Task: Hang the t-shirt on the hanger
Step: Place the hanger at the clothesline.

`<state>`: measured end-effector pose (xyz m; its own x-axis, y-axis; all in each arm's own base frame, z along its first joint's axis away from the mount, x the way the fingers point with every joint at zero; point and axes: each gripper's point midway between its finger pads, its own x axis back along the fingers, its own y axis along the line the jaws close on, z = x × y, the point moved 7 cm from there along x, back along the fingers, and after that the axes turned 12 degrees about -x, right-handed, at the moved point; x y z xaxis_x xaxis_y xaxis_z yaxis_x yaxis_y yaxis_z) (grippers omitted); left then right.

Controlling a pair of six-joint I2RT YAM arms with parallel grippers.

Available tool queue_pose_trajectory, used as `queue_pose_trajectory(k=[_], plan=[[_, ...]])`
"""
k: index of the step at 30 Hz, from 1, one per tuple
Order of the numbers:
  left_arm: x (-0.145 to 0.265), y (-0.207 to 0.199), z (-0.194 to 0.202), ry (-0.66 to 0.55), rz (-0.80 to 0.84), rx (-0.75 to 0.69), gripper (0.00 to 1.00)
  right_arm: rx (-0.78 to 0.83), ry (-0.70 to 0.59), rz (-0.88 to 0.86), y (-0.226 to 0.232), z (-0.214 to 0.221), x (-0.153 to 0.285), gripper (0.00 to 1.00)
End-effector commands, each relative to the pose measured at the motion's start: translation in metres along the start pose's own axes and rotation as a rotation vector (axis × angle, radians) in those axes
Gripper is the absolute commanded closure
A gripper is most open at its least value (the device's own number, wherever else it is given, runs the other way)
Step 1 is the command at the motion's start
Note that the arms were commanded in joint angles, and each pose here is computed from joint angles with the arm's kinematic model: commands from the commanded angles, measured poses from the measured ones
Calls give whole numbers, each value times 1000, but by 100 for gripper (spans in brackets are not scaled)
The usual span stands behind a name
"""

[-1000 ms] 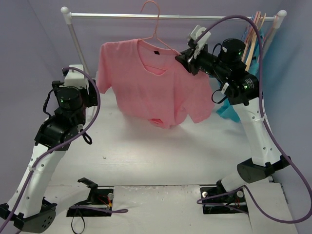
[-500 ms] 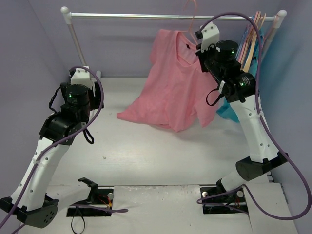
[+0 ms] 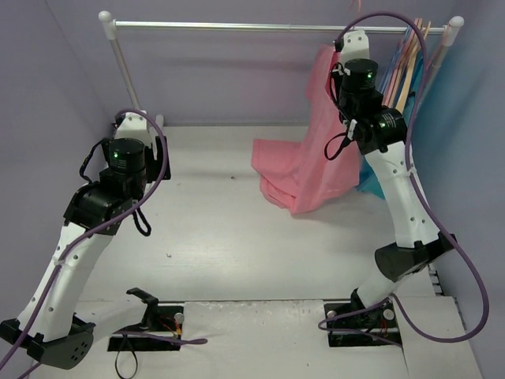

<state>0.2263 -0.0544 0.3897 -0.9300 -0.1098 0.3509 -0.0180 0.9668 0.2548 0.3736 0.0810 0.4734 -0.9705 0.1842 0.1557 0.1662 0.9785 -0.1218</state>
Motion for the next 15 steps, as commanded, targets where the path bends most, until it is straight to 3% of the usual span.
queue_pose_trajectory(k=[1,10,11,12,14,15], plan=[[5,2,-10,-31,8,43,26,-126,-39,81,-20,0,-5,100],[3,-3,-3,-1,37,36,26,-145,78,-117,6,46,-20,100],[4,-2,-4,-3,38,37,26,-153,85,-171,10,50,-15,94],[6,-2,-4,-1,40,34,26,-159,80,-203,12,50,-12,71],[8,0,-5,-3,35,34,26,-179,44,-275,14,45,0,51],[10,2,-5,-2,32,31,26,-186,23,-295,13,42,6,35]])
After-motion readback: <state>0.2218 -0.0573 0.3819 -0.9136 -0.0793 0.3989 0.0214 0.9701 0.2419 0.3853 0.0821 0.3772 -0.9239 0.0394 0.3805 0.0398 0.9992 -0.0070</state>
